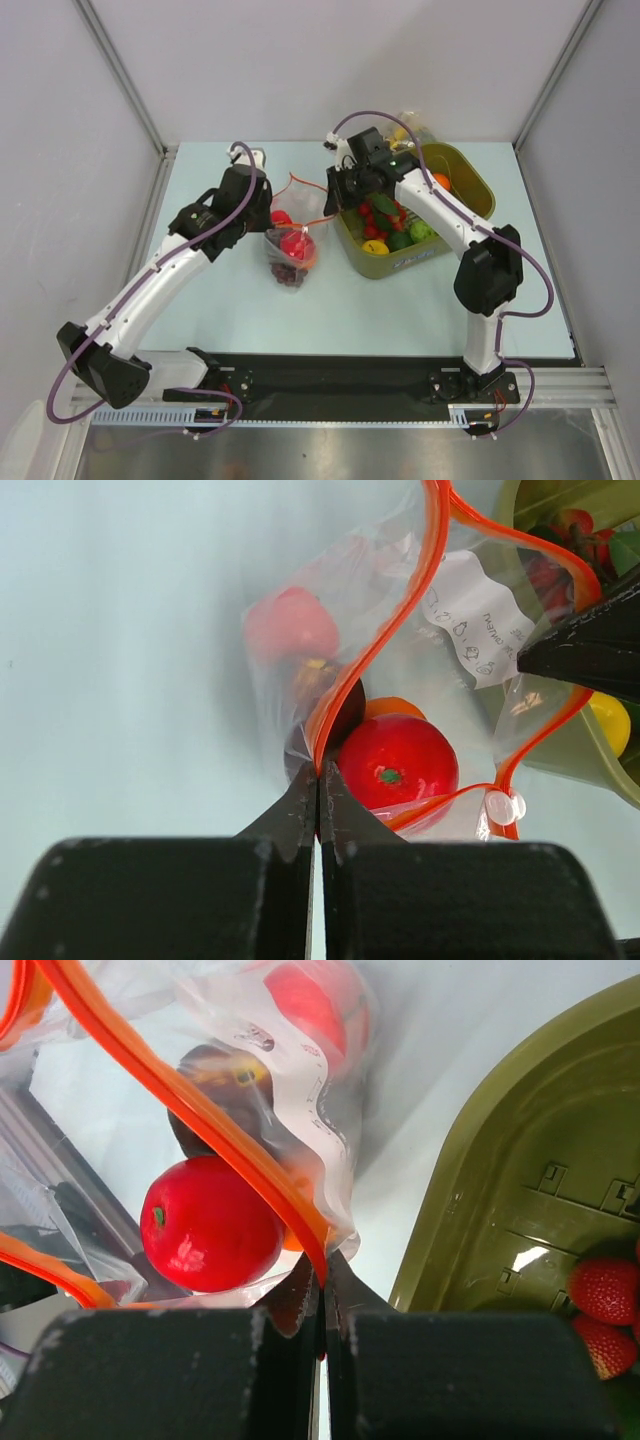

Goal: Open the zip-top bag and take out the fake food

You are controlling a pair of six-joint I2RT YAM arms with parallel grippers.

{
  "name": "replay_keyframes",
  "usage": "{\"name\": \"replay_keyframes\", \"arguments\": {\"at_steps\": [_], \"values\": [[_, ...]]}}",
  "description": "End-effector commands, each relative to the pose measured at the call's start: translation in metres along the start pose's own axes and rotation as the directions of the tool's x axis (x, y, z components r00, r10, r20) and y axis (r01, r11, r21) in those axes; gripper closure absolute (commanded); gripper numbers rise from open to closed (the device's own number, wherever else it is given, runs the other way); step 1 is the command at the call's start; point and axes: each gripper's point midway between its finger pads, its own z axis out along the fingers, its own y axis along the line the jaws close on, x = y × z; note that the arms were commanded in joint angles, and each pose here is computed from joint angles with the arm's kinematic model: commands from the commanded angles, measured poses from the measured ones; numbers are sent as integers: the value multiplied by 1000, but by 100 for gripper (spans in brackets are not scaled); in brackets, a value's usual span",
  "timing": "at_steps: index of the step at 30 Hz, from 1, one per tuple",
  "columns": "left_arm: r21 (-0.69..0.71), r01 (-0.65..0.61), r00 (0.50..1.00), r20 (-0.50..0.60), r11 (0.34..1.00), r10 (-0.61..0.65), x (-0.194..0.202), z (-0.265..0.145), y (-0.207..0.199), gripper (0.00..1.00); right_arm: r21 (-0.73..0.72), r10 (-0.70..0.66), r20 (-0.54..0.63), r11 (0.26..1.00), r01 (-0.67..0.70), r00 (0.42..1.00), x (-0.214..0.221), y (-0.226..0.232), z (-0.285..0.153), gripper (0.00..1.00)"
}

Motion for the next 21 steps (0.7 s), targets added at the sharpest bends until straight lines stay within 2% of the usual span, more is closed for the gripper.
{"name": "replay_keyframes", "arguments": {"at_steps": [1, 4, 7, 8, 11, 14, 21], "values": [[-3, -9, 1000, -2, 1000, 9, 0, 3, 1, 100, 28, -19, 51, 999, 18, 999, -18, 2, -15, 100], [68, 25, 1000, -8, 997, -24, 7, 8, -13, 100, 26, -23, 65, 999, 21, 998, -25, 5, -20, 99], [110, 49, 999, 2, 993, -49, 6, 8, -20, 100, 18, -38, 103, 999, 36, 994, -38, 16, -35, 86], [117, 51, 999, 3, 992, -52, 6, 8, -22, 100, 16, -46, 112, 999, 44, 993, -42, 20, -39, 71], [160, 55, 998, 11, 986, -57, 1, 7, -30, 100, -8, -87, 154, 996, 89, 984, -53, 44, -56, 48], [205, 71, 997, 8, 976, -74, 1, 5, -39, 100, -29, -130, 200, 990, 139, 971, -62, 66, -70, 40], [229, 79, 997, 3, 970, -82, 4, 3, -42, 100, -172, -185, 183, 961, 217, 966, -49, 115, -59, 39]]}}
